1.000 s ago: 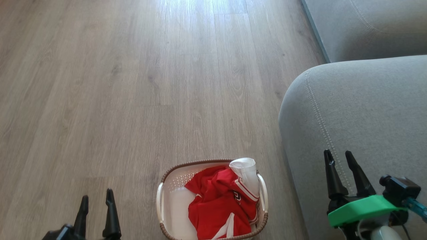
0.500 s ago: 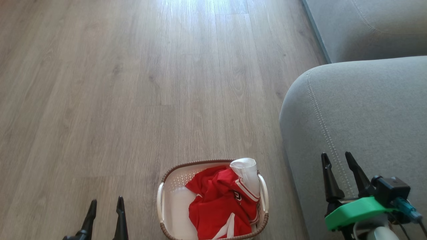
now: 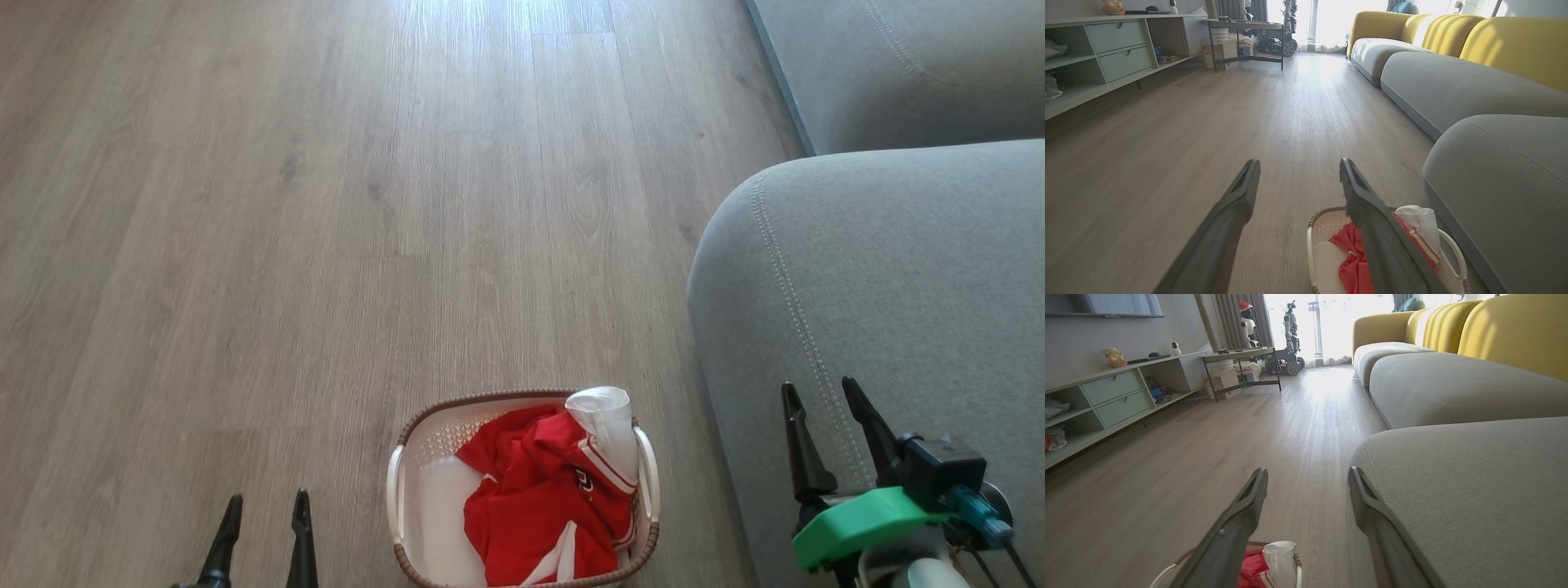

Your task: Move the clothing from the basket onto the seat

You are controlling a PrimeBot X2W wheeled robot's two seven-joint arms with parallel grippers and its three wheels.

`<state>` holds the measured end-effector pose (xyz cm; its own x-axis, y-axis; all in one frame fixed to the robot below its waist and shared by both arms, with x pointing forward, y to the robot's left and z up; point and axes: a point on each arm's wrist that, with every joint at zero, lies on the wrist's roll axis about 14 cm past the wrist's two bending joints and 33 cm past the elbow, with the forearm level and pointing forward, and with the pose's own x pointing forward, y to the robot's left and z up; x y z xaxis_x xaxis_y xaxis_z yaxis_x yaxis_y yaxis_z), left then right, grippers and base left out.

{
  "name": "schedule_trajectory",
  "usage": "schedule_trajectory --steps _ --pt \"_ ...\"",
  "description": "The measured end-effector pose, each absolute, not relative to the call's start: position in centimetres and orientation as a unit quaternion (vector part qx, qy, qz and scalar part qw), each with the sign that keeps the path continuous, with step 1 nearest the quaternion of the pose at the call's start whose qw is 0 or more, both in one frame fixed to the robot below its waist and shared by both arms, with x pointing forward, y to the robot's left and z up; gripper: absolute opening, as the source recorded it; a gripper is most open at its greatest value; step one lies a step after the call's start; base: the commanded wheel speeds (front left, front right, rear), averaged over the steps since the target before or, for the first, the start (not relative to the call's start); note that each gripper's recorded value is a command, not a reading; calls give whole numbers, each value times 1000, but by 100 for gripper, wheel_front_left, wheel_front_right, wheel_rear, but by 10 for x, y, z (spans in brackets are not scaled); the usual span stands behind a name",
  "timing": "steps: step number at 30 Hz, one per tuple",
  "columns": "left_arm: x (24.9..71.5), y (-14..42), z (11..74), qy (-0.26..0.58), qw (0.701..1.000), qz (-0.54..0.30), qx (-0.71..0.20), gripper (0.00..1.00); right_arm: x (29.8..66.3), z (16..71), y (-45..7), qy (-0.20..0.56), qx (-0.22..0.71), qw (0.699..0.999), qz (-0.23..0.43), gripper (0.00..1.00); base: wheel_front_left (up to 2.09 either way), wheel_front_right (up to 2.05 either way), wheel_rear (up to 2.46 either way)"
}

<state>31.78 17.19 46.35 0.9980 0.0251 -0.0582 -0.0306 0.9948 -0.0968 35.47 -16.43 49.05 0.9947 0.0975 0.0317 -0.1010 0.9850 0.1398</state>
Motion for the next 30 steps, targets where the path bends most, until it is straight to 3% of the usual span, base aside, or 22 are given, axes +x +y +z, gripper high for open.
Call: schedule_trajectory --steps 30 --pt "318 172 460 34 998 16 -48 100 354 486 -166 -5 71 996 46 100 0 0 0"
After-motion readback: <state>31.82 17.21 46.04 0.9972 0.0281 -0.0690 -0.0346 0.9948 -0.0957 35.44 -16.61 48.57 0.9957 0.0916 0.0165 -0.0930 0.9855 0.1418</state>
